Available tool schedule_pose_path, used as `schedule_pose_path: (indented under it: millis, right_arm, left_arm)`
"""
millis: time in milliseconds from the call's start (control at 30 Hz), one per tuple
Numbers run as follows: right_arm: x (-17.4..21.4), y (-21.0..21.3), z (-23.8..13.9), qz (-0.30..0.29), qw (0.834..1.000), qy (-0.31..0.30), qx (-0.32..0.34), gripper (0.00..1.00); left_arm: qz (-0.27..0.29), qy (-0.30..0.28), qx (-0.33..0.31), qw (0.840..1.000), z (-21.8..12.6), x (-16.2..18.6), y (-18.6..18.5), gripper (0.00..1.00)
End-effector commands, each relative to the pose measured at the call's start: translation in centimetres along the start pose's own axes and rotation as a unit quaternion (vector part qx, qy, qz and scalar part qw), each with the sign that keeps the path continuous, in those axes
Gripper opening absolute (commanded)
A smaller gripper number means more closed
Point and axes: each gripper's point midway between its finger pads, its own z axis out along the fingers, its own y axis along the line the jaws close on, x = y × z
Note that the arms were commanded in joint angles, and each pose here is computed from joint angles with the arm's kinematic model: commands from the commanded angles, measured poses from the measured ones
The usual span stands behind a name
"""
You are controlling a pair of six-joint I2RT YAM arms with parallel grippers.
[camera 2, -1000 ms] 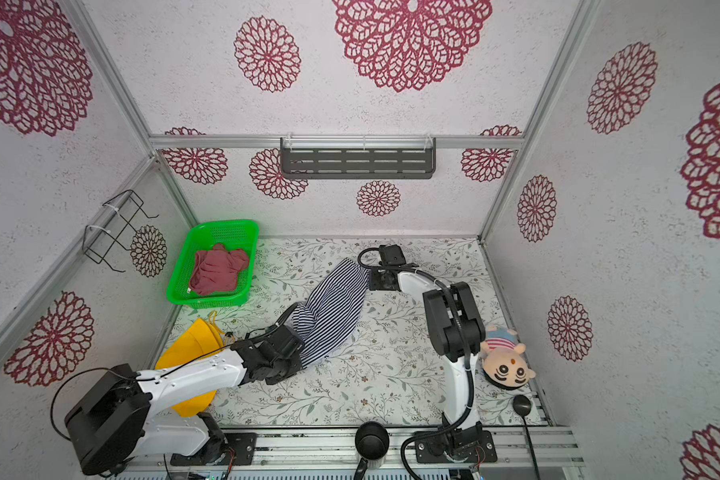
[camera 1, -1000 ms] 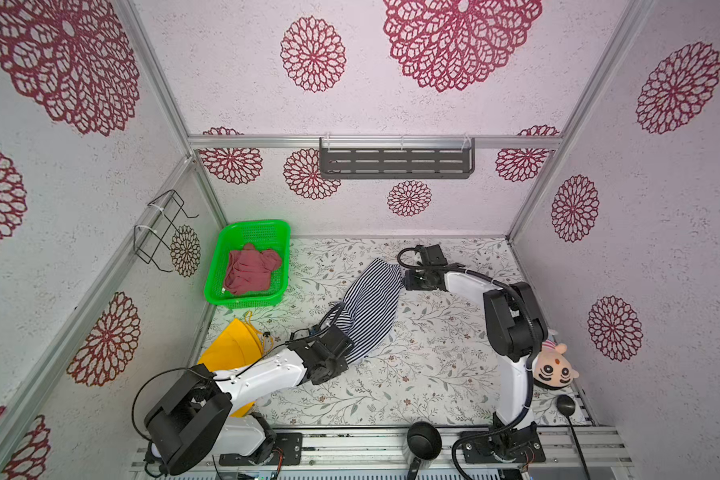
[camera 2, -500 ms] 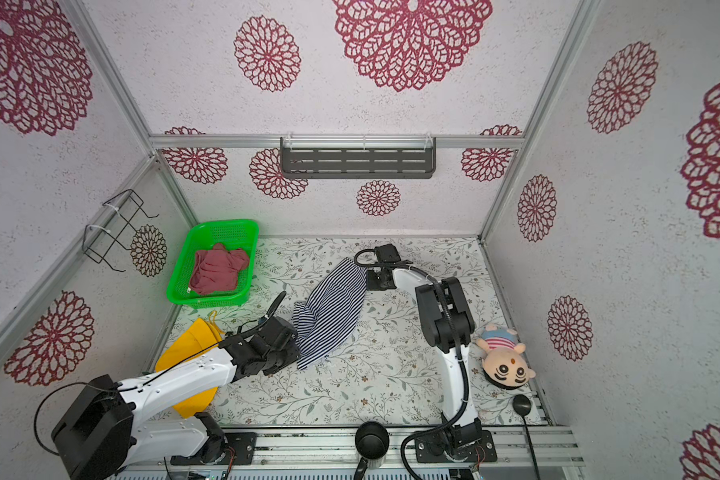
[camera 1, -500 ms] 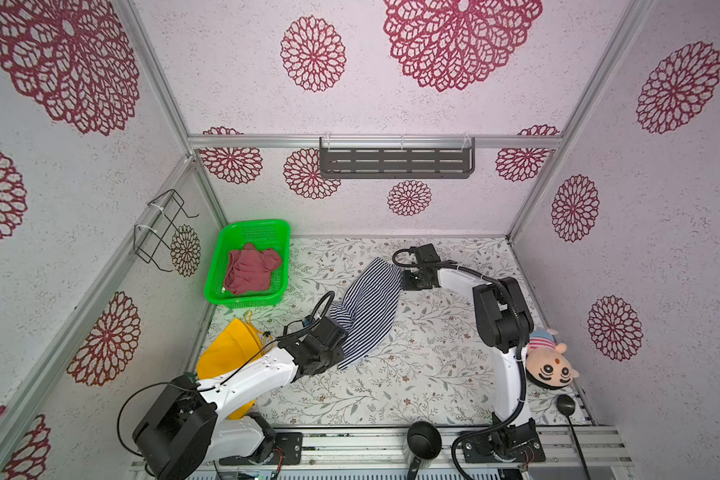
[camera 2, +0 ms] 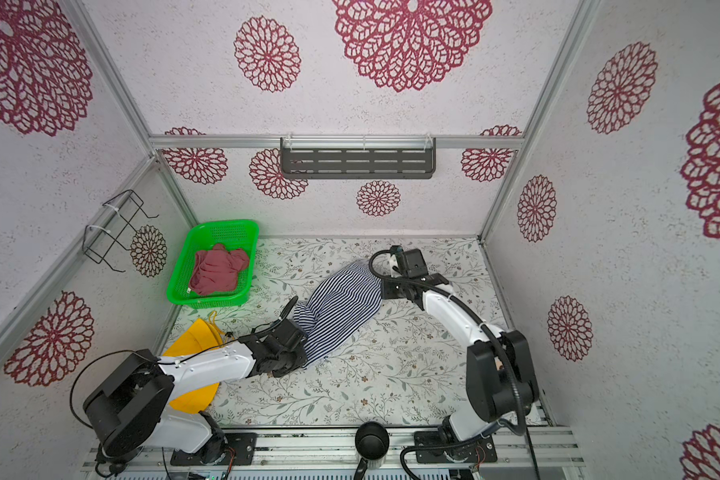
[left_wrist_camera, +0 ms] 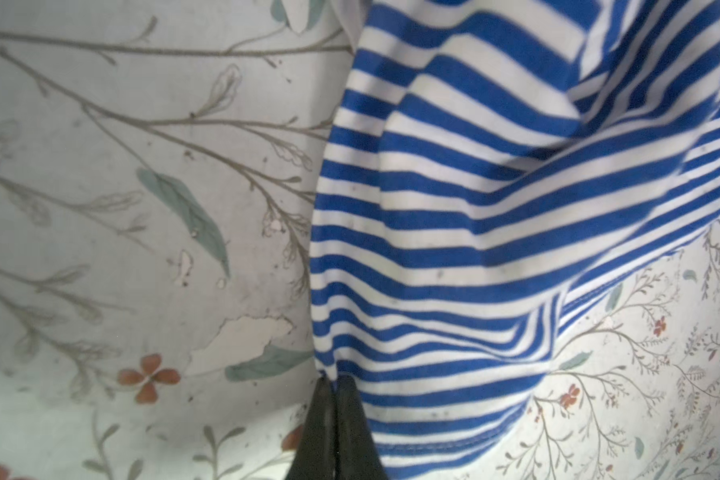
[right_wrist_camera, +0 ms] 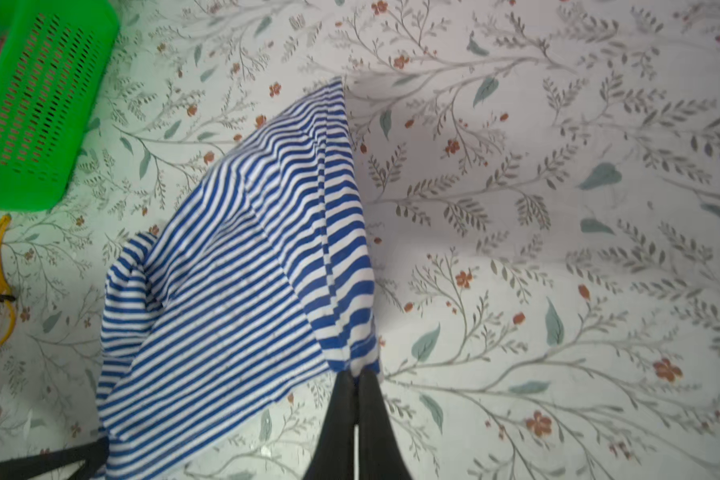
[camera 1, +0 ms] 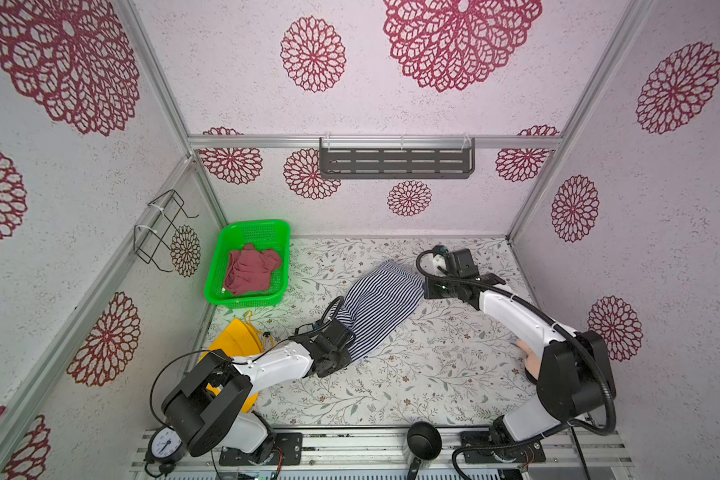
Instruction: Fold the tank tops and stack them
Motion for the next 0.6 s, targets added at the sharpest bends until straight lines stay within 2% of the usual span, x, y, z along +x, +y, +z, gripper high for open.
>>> schedule_pose_path:
  millis: [0,167,333,433,567]
  right_arm:
    - [0.7,0.0,-2.6,0.01,1.0,-0.005,0.007,0.0]
    - [0.0,-0.2,-5.4,0.01,0.999,-0.033,0.017,0.0]
    - [-1.7,1.5,-8.9,0.004,0.996,-0.083,-0.018,0.0]
    - [-3.6,2.2,-11.2,-0.011,0.991,-0.128,-0.025,0.0]
    - [-7.2,2.1,-13.2,-0.037,0.985,-0.168,0.002,0.0]
  left_arm:
    - [0.003,-0.03,0.025,0.999,-1.7,-2.0,-1.7,0.0]
    - [0.0,-0.058,0.055,0.997,-5.0,-4.3,-2.7,0.0]
    - [0.009,-0.101,0.08,0.992,-10.3,-7.0,-3.7,0.0]
    - [0.009,-0.141,0.106,0.984,-14.3,-10.0,-4.1,0.0]
    - [0.02,-0.19,0.146,0.971,-19.5,-15.4,-4.9,0.0]
